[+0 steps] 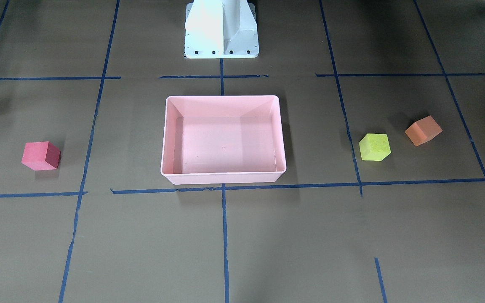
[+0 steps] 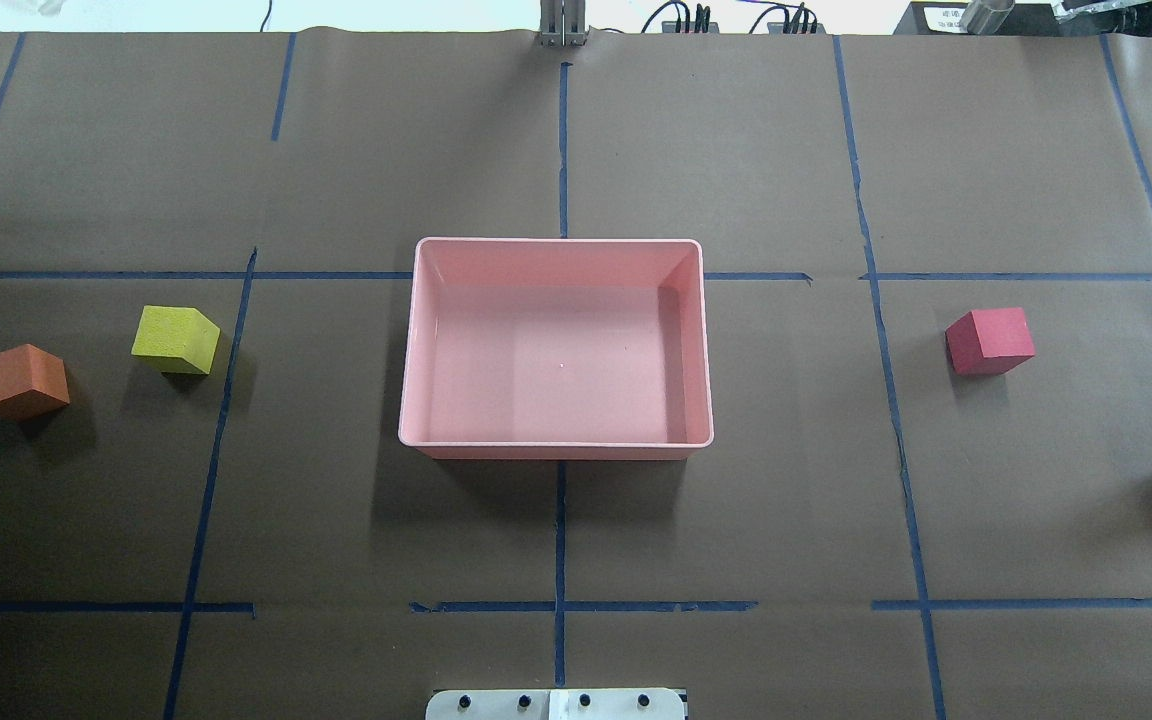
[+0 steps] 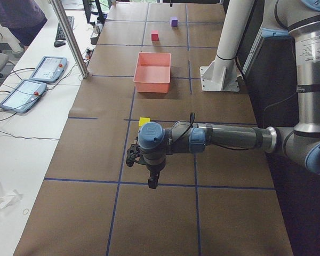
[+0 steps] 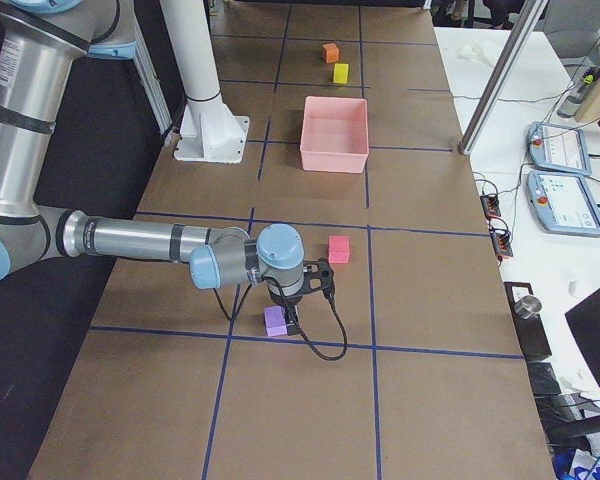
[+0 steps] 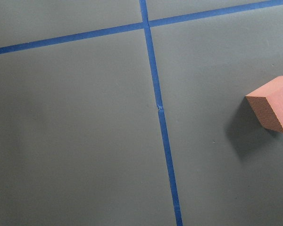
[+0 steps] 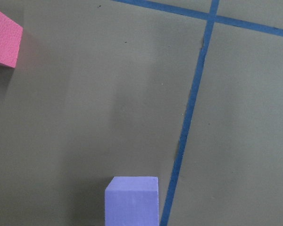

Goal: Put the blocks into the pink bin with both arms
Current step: 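Lower the right gripper onto the purple block and close it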

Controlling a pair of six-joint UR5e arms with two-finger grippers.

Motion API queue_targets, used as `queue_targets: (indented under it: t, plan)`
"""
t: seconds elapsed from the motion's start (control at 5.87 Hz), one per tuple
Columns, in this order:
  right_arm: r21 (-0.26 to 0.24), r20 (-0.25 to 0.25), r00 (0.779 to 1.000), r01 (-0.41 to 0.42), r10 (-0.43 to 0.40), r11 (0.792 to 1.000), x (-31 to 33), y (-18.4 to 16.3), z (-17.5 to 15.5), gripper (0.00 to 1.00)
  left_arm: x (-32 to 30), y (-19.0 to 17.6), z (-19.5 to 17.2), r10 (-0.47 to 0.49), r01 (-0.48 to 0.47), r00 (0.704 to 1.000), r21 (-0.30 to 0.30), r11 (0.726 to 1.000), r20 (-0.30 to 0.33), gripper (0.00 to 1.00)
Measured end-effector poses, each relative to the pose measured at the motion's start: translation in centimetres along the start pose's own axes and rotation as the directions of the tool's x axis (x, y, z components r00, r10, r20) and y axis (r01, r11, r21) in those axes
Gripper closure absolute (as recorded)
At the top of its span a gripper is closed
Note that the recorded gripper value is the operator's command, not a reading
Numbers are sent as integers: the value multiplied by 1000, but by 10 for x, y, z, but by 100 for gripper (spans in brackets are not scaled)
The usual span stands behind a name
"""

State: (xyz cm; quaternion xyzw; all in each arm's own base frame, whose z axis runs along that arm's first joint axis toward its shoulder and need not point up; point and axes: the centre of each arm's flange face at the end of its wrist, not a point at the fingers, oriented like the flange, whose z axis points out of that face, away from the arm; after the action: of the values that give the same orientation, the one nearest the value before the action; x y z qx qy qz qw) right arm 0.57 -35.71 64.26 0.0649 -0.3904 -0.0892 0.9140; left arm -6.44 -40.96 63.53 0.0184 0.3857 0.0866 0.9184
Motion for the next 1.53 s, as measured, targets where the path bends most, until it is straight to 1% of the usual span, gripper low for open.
queue_targets:
  t: [0.17,0.34,0.68,1.19,1.53]
  plan:
    - [11,7,1000,-13,13,1000,-13,3,12,0,0,0,0,0,0,1000,0,1000,-1,0]
    - [16,8,1000,-8,8,1000,-20,7,28,0,0,0,0,0,0,1000,0,1000,-1,0]
    - [20,-4,1000,13,-13,1000,-18,14,58,0,0,1,0,-2,2,1000,-1,1000,-2,0]
    - [-22,-28,998,46,-47,999,-20,19,84,0,0,1,0,-2,2,1000,-2,1000,-2,0]
    - [-43,-29,998,59,-61,997,-23,21,92,0,0,1,1,-2,2,1000,-2,1000,-2,0]
